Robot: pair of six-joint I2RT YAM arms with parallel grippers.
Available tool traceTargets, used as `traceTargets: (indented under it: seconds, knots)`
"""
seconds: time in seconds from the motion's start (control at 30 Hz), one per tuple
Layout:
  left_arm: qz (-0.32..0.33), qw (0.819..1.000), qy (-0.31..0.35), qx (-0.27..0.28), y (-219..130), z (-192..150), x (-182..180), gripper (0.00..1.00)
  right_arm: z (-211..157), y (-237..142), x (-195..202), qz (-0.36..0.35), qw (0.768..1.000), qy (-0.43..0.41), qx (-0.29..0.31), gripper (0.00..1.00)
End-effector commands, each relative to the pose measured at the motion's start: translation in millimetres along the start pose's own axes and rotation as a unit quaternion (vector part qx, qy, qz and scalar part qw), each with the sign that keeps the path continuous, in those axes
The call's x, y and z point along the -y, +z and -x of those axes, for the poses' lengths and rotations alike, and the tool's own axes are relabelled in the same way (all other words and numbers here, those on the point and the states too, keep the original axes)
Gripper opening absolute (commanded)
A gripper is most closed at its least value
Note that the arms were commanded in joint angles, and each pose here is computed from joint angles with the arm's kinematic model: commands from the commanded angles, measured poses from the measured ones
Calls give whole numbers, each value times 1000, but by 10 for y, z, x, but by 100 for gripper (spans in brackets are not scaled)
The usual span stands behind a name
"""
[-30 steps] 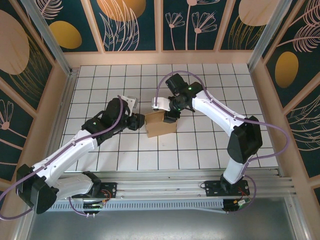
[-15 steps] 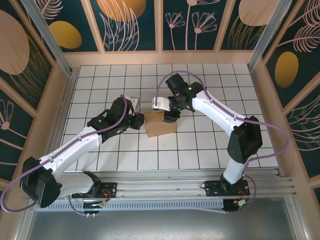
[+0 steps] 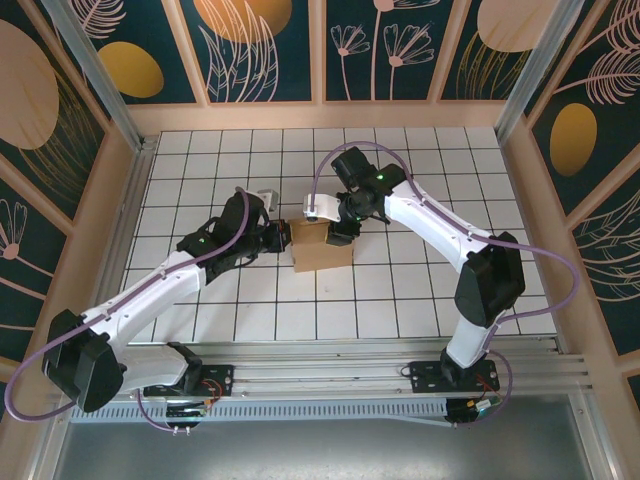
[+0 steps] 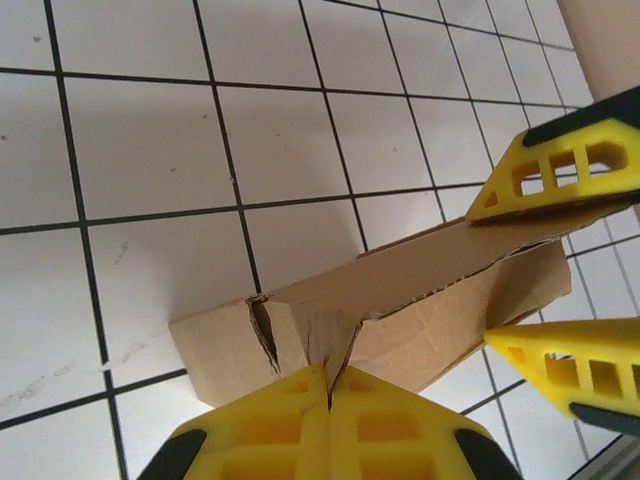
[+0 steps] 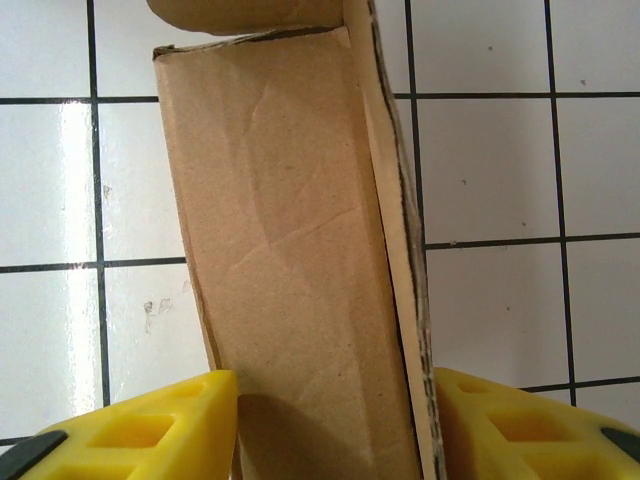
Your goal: Fold the paper box
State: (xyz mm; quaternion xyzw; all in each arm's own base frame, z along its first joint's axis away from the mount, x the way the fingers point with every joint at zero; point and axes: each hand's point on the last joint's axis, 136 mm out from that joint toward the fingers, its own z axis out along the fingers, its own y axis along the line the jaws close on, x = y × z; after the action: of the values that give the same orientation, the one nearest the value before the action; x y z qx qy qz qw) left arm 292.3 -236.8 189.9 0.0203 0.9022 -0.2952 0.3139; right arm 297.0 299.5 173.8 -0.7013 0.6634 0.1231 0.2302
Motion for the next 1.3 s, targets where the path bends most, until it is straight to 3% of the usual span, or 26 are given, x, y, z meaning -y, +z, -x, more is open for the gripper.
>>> traceTargets:
  seconds: [0.0,0.13,0.57,0.77,0.97,1.1,1.27]
  knots:
    - [-32,998,-53,3,50,18,99,0,-48,-9,-58,5,1000,3,-5,51]
    - [-46,996,-76,-5,106,-34,115,0,-49,-7,-56,4,1000,3,-5,51]
    - [8,997,-81,-14,199,-244,-196,0,-67,15,-71,8,1000,5,-8,51]
    - [76,995,-72,-4,169,-324,-507,0,-69,7,-72,6,1000,5,-7,51]
    - [78,993,-80,-26,274,-508,-600,0,-76,5,-71,5,1000,8,-8,52]
    - [66,995,-76,-25,279,-474,-539,0,-20,-39,-51,-2,1000,11,4,57]
    - [52,996,-69,-14,234,-354,-434,0,189,-221,-23,-22,998,11,57,72]
